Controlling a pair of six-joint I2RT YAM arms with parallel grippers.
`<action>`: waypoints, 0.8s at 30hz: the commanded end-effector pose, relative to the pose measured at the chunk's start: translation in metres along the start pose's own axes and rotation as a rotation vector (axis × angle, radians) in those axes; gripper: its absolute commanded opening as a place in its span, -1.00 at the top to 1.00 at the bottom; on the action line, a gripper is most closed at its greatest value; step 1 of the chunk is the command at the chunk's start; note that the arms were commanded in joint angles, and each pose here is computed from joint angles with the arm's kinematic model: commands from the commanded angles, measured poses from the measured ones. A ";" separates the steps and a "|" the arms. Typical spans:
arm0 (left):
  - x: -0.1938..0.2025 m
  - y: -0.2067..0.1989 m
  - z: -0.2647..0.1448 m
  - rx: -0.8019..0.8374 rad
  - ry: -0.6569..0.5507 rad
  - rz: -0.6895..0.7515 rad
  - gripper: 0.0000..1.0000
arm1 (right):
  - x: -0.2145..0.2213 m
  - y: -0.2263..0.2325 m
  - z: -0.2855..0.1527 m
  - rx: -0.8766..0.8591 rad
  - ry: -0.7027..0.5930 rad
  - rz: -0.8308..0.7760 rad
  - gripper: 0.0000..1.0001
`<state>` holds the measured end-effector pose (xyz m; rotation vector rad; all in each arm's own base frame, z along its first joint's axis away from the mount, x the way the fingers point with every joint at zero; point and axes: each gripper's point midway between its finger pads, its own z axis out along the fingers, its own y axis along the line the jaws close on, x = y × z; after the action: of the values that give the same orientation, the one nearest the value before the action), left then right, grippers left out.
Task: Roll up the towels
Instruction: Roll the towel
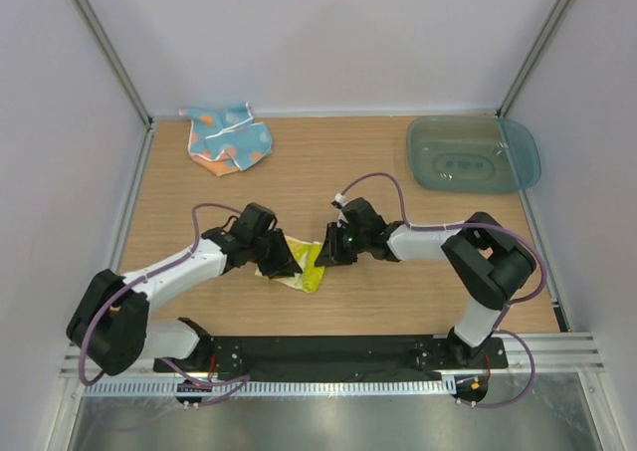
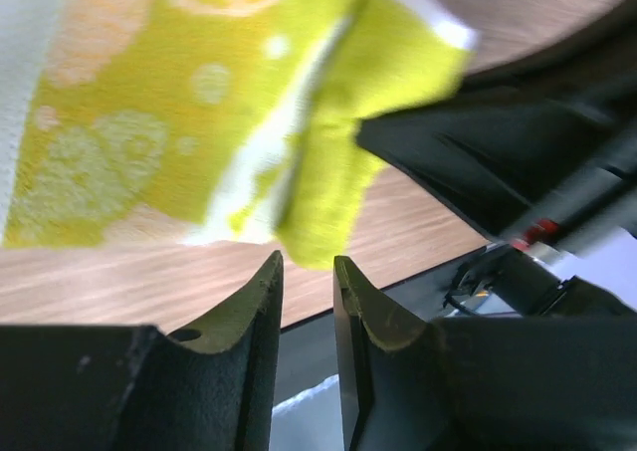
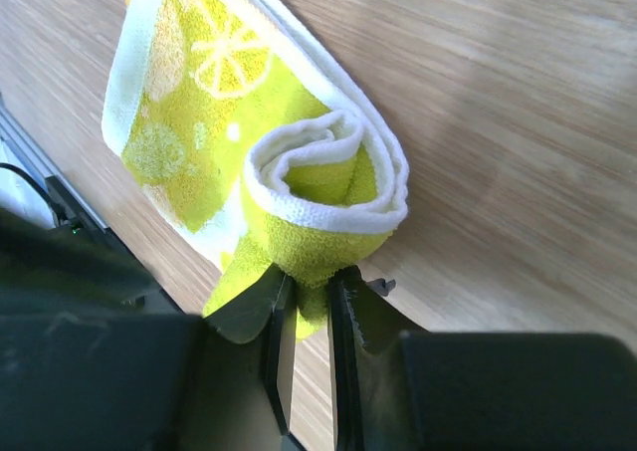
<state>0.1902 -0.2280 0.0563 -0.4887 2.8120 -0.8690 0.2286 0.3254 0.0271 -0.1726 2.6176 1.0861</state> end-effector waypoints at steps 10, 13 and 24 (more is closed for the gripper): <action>-0.003 -0.061 -0.047 -0.089 -0.328 0.587 0.44 | -0.007 0.024 -0.022 0.144 0.054 -0.030 0.58; 0.015 -0.070 -0.036 -0.109 -0.321 0.681 0.45 | -0.006 0.025 -0.022 0.164 0.062 -0.025 0.58; 0.039 -0.070 0.004 -0.234 -0.319 0.826 0.45 | -0.002 0.025 -0.023 0.181 0.081 -0.009 0.58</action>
<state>0.1599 -0.2963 0.0834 0.4750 2.5101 -0.3190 0.2150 0.3188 0.0415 -0.1780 2.8101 0.8212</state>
